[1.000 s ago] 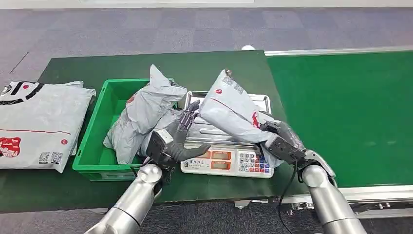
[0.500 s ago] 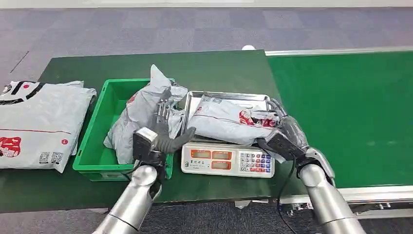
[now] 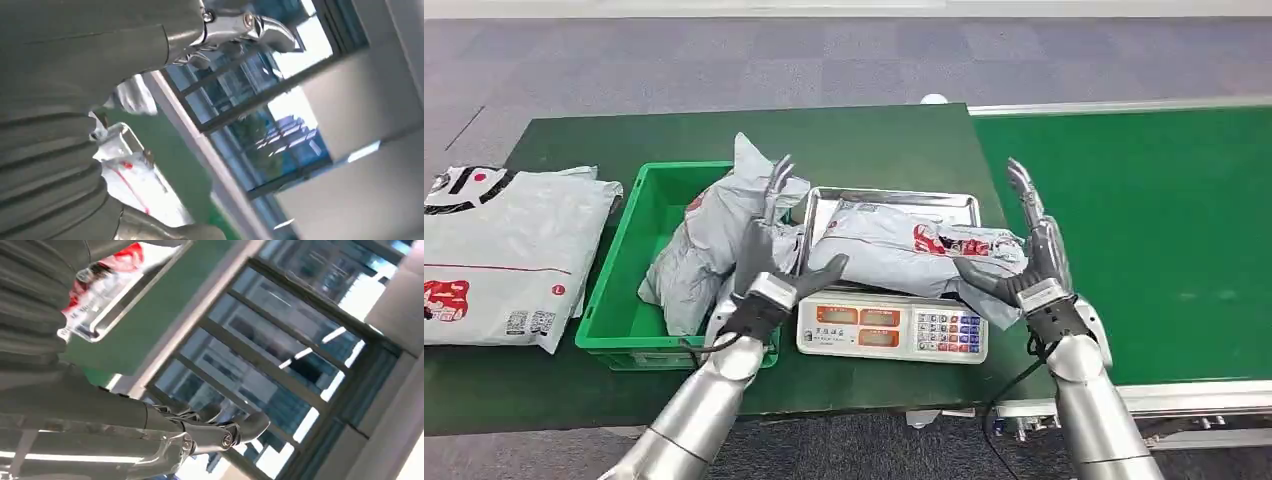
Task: Moved the parcel from conveyor to table for the left to box.
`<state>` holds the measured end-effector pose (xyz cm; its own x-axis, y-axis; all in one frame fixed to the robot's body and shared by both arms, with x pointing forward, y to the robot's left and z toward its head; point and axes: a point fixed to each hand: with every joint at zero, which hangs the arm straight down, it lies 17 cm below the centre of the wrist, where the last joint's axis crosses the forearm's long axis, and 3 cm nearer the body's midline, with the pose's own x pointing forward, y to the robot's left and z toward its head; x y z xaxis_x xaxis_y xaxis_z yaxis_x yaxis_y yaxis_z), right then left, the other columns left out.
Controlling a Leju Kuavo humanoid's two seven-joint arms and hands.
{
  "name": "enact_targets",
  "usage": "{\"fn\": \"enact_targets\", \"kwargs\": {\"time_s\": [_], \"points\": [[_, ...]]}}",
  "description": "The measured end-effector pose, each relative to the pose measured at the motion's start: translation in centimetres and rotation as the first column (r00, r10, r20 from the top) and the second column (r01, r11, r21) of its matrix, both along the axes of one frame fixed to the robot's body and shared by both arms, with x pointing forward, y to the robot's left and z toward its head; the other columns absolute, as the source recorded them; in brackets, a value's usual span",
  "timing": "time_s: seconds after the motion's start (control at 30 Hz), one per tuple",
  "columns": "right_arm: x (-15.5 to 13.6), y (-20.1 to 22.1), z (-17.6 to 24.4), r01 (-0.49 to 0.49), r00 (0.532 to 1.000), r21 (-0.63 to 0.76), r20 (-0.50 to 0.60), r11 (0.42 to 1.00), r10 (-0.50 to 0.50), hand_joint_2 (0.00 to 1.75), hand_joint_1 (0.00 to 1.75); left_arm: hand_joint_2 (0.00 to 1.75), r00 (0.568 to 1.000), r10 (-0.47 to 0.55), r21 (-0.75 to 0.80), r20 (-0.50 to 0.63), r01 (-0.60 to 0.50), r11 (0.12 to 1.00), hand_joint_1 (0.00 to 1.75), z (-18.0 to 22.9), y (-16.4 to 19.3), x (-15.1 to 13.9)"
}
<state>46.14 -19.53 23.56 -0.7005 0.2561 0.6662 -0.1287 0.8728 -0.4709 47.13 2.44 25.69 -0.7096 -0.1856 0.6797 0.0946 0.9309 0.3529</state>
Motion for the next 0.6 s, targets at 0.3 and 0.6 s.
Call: {"fn": "enact_targets", "kwargs": {"time_s": [0.3, 0.6], "points": [[0.8, -2.1, 2.6, 0.060, 0.997, 0.133, 0.032, 0.989, -0.065, 1.75, 0.00, 1.75, 0.988, -0.025, 0.504, -0.153, 0.100, 0.858, 0.00, -5.7, -8.6, 2.8], [0.9, -2.1, 3.3, 0.076, 0.996, 0.134, 0.039, 0.988, -0.082, 1.75, 0.00, 1.75, 0.905, 0.135, 0.744, -0.404, 0.239, 0.624, 0.00, -13.4, -8.9, 3.6]]}}
